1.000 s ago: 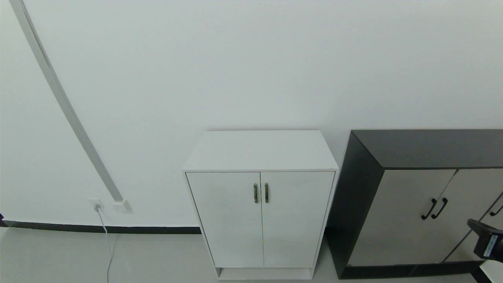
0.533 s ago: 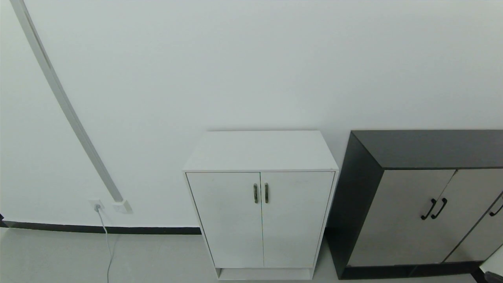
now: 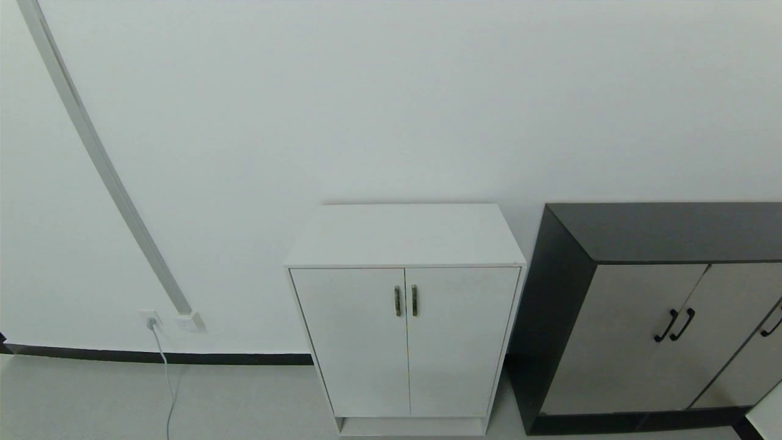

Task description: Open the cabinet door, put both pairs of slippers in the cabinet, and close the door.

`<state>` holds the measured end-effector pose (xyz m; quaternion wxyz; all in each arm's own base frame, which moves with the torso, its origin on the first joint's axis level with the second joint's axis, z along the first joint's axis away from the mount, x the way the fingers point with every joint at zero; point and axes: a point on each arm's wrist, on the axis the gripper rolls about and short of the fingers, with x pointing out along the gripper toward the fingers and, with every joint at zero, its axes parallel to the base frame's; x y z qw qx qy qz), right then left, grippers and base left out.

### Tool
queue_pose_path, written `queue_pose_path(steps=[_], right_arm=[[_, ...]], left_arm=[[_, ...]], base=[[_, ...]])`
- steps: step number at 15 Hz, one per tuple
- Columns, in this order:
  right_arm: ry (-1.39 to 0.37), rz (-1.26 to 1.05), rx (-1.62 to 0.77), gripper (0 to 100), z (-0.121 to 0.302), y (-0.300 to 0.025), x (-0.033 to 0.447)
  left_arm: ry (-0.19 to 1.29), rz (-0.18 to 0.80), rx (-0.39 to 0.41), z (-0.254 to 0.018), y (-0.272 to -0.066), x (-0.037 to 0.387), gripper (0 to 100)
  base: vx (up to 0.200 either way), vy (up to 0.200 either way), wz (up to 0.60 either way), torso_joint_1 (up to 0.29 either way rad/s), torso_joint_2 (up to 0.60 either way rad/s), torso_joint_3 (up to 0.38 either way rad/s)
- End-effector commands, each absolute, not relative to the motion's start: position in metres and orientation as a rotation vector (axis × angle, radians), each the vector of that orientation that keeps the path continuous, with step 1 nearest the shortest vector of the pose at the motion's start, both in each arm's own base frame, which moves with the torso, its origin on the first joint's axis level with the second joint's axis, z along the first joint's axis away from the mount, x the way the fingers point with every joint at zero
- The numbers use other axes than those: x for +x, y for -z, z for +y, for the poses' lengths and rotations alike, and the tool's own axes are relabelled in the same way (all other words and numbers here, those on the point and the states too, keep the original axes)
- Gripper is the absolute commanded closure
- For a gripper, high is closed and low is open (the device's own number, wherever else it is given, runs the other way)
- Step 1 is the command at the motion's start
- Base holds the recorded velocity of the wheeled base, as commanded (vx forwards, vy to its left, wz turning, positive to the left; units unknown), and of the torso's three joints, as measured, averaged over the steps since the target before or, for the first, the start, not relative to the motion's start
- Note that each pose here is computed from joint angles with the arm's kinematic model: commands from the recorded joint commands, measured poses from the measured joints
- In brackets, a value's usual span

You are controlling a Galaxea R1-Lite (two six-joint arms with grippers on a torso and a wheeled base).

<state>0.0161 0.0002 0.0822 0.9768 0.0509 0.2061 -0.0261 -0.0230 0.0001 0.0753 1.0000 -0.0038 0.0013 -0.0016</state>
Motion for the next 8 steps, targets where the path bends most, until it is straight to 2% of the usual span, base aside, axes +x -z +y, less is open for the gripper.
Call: queue_pose_path(steps=[1,4,8], right_arm=[[0.074,0.404,0.1,100,0.0,-0.082,0.015],[0.17,0.325,0.051,100,-0.001,-0.083,0.007],[0.0,0.229,0.047,100,0.001,-0.082,-0.002]], left_arm=[[0.003,0.003,-0.008,0.0,-0.075,-0.023,100],[0.003,0.003,-0.008,0.0,-0.075,-0.023,100],[0.002,0.003,-0.008,0.0,-0.075,-0.023,100]], base=[[0.0,0.0,0.0,0.0,0.0,0.0],[0.0,0.0,0.0,0.0,0.0,0.0],[0.0,0.0,0.0,0.0,0.0,0.0]])
